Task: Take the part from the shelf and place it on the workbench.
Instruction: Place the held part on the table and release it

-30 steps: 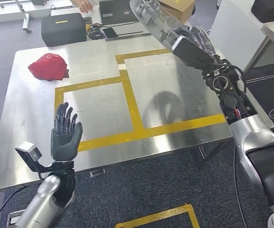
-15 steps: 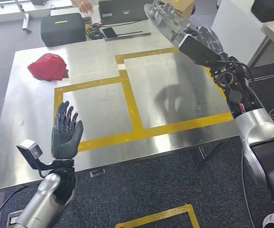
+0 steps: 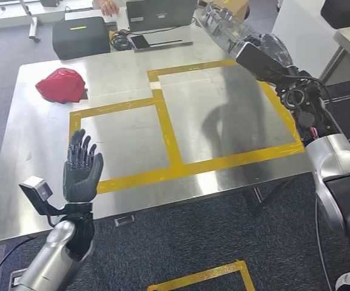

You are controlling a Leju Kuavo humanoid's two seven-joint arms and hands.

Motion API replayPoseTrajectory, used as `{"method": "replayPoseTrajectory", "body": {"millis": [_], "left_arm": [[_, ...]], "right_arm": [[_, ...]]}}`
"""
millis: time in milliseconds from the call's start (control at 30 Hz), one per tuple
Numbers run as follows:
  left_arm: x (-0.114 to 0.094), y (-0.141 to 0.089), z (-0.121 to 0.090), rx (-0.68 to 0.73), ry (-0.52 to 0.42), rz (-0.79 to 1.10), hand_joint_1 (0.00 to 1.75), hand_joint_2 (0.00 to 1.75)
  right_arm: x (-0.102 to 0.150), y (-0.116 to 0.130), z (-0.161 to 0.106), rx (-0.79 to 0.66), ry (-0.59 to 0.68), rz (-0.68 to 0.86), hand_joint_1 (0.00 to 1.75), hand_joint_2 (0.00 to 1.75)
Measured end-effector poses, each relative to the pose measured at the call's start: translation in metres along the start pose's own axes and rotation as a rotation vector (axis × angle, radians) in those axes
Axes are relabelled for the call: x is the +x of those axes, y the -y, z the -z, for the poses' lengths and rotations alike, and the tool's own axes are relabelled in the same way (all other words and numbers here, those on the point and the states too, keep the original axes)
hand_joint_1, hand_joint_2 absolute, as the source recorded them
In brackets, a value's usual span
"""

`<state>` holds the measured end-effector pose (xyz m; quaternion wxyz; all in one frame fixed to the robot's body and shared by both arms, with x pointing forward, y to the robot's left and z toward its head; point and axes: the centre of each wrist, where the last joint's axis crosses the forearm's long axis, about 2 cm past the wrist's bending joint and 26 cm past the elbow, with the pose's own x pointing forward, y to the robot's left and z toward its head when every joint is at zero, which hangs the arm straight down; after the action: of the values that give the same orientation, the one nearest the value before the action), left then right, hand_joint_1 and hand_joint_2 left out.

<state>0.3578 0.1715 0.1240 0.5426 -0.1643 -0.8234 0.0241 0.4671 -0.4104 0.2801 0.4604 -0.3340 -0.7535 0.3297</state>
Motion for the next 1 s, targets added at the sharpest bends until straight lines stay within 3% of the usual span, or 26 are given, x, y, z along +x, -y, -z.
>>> {"method": "replayPoseTrajectory", "body": {"millis": [100, 1000], "left_arm": [[0.001, -0.003, 0.002, 0.012, 0.006, 0.010, 0.00, 1.75], [-0.002, -0.006, -0.002, 0.013, 0.009, 0.018, 0.00, 1.75]], "right_arm": [[-0.002, -0.001, -0.001, -0.003, -0.001, -0.003, 0.00, 0.00], [-0.012, -0.008, -0.008, 0.011, -0.037, 0.008, 0.00, 0.00]]}}
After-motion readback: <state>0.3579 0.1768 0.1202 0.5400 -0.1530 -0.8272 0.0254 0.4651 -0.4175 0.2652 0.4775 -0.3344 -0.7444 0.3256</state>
